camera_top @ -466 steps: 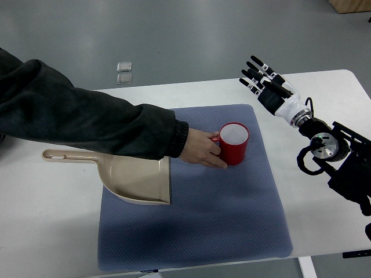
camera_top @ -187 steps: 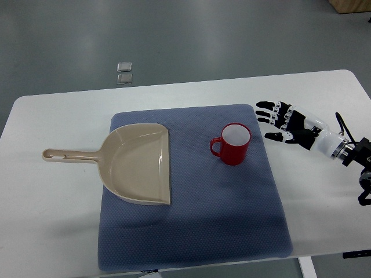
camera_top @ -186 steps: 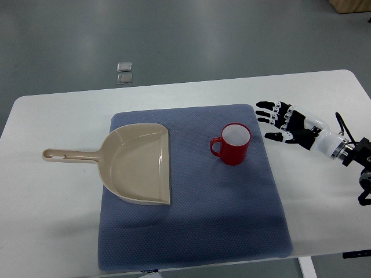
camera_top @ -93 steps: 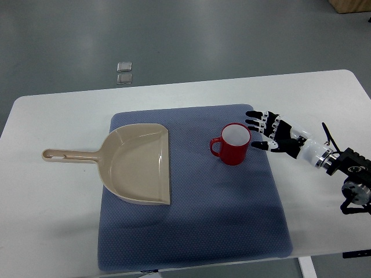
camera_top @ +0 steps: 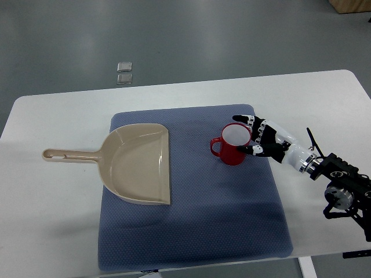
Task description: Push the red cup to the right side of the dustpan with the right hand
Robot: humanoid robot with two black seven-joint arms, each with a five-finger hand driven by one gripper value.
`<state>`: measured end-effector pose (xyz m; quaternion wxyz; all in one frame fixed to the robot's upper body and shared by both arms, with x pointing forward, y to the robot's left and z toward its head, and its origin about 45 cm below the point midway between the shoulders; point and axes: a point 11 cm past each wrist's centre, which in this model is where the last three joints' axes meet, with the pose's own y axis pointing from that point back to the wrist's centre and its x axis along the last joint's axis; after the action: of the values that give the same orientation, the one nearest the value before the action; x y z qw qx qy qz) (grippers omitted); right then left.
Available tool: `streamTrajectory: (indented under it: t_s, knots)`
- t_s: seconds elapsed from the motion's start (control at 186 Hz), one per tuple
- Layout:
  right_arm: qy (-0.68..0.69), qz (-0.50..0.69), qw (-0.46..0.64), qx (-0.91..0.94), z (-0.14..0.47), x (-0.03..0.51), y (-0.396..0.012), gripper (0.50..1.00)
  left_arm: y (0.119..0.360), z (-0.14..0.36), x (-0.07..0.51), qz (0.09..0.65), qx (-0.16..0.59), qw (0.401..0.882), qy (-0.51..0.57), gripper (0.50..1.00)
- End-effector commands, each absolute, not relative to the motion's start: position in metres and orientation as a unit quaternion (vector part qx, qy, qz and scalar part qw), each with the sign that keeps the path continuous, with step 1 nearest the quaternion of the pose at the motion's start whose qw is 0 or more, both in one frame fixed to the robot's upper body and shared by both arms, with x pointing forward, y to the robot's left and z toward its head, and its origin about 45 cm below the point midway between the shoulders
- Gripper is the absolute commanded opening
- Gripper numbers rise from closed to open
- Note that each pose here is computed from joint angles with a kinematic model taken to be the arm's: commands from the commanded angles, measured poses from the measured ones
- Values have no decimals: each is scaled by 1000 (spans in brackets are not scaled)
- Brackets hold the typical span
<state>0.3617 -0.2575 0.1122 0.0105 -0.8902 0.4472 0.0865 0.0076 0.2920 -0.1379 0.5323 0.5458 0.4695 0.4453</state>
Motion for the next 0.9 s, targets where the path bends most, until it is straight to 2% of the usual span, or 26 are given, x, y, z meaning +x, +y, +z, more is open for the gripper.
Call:
streamTrajectory:
  t_s: [0.0,0.612,0.896]
  knots:
    - [445,87,4,-891,108,359,-253,932,293,-138,8,446,546,532,469,1000]
    - [444,89,9,-892,101,359,-224,932,293,-138,8,446,546,532,469,1000]
    - [441,80,10,-894,98,360,-198,932,293,-138,8,446,546,532,469,1000]
